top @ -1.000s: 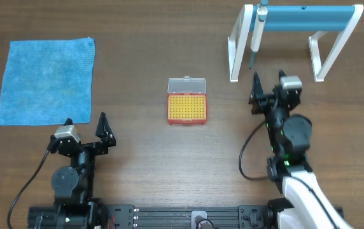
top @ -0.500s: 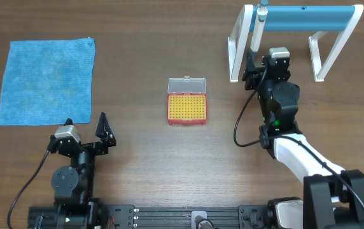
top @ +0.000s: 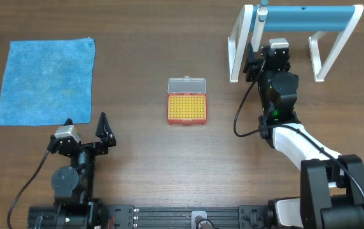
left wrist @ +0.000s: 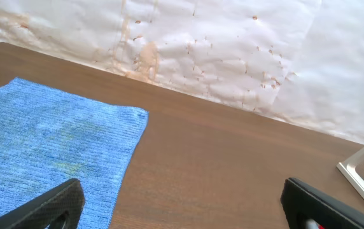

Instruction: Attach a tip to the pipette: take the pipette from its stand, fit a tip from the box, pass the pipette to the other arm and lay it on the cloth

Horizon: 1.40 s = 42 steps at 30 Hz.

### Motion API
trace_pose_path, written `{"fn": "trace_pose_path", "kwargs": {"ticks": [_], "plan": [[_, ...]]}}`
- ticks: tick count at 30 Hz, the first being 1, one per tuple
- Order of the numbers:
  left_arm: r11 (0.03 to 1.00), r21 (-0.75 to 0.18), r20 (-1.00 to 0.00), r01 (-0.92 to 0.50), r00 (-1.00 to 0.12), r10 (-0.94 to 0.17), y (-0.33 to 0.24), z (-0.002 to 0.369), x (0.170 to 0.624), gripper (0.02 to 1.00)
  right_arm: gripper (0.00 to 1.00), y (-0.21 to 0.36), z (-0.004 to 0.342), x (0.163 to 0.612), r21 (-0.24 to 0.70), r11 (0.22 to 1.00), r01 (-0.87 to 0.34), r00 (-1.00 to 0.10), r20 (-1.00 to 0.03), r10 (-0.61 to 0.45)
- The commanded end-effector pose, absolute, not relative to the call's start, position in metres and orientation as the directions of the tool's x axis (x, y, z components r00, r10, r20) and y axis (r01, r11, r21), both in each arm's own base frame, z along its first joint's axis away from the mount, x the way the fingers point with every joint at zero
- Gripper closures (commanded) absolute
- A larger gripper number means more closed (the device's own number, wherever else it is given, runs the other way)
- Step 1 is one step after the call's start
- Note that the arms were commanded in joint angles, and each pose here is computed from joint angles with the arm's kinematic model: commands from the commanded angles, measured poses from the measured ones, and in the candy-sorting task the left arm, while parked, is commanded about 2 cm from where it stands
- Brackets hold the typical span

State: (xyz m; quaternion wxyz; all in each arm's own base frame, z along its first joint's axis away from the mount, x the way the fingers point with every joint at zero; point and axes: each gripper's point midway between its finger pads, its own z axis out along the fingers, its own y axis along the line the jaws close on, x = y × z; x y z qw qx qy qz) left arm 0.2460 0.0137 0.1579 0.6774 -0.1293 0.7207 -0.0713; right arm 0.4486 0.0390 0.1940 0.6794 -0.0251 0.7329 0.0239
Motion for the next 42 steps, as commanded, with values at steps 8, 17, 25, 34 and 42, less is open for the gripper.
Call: {"fn": "trace_pose_path", "kwargs": {"ticks": [8,17,25,34,42], "plan": [[0.958,-0.272,-0.959,-0.093,-0.051,-0.277,0.014,0.157,0.246,0.023,0.336,0.035,0.191,0.46,-0.037,0.998,-0.05,-0.078,-0.996,-0.04],[0.958,-0.272,-0.959,-0.093,-0.052,-0.277,0.014,0.156,0.246,0.023,0.338,0.036,0.185,0.47,-0.037,0.998,-0.05,-0.082,-0.996,-0.041],[0.958,-0.272,-0.959,-0.093,-0.052,-0.277,0.014,0.156,0.246,0.023,0.338,0.022,0.186,0.473,-0.044,0.999,0.006,-0.079,-0.996,-0.043],[0.958,-0.272,-0.959,-0.093,-0.051,-0.277,0.014,0.156,0.246,0.02,0.338,0.022,0.192,0.476,-0.042,0.999,0.005,-0.067,-0.997,-0.042],[0.958,-0.272,-0.959,-0.093,-0.051,-0.278,0.014,0.156,0.246,0.023,0.336,0.028,0.181,0.481,-0.042,0.999,-0.023,-0.09,-0.995,-0.044]]}}
